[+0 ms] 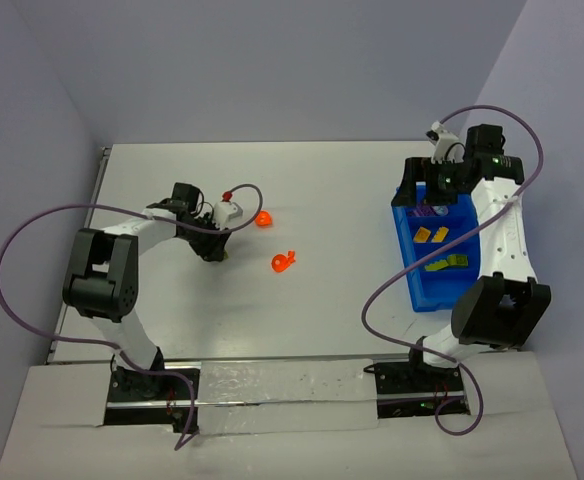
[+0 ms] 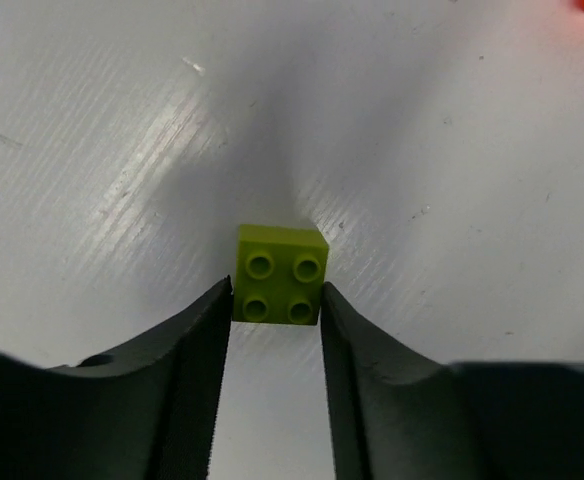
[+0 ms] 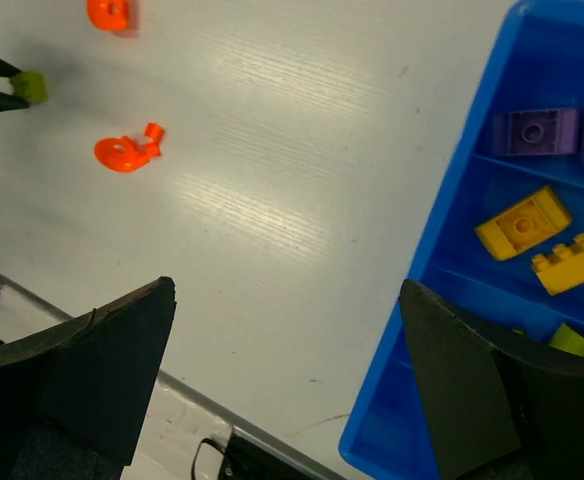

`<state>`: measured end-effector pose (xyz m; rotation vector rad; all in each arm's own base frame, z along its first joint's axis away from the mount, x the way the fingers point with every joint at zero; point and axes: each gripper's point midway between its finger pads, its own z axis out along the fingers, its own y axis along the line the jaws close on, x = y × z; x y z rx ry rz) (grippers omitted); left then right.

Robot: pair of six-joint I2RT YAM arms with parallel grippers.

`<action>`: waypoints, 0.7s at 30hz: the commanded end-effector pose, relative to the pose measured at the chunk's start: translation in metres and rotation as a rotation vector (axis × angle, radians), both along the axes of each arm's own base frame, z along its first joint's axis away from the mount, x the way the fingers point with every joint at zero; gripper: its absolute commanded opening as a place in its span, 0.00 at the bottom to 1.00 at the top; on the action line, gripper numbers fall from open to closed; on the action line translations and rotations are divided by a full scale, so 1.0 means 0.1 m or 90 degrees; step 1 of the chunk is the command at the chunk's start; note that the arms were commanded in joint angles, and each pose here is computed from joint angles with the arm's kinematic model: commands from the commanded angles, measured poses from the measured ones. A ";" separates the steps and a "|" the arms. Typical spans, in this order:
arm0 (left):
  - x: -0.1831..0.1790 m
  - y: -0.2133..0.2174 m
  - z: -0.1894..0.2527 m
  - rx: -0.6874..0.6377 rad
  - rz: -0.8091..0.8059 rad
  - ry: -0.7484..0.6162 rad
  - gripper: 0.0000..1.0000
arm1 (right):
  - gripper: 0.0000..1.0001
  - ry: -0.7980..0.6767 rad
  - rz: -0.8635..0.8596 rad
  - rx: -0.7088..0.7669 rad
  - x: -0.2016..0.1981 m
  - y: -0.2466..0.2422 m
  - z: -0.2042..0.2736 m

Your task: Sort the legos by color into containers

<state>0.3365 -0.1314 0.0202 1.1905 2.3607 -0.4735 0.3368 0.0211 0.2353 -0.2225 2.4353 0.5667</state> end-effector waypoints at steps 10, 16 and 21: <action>-0.01 -0.51 1.14 -0.208 -0.041 -0.106 0.08 | 1.00 0.020 0.144 0.282 -0.05 1.37 0.14; -0.36 -0.94 1.78 -0.292 -0.083 -0.135 0.05 | 0.98 0.068 0.257 0.341 -0.22 2.03 0.19; -0.53 -1.16 2.03 -0.339 -0.089 -0.112 0.02 | 0.95 0.096 0.323 0.364 -0.35 2.47 0.25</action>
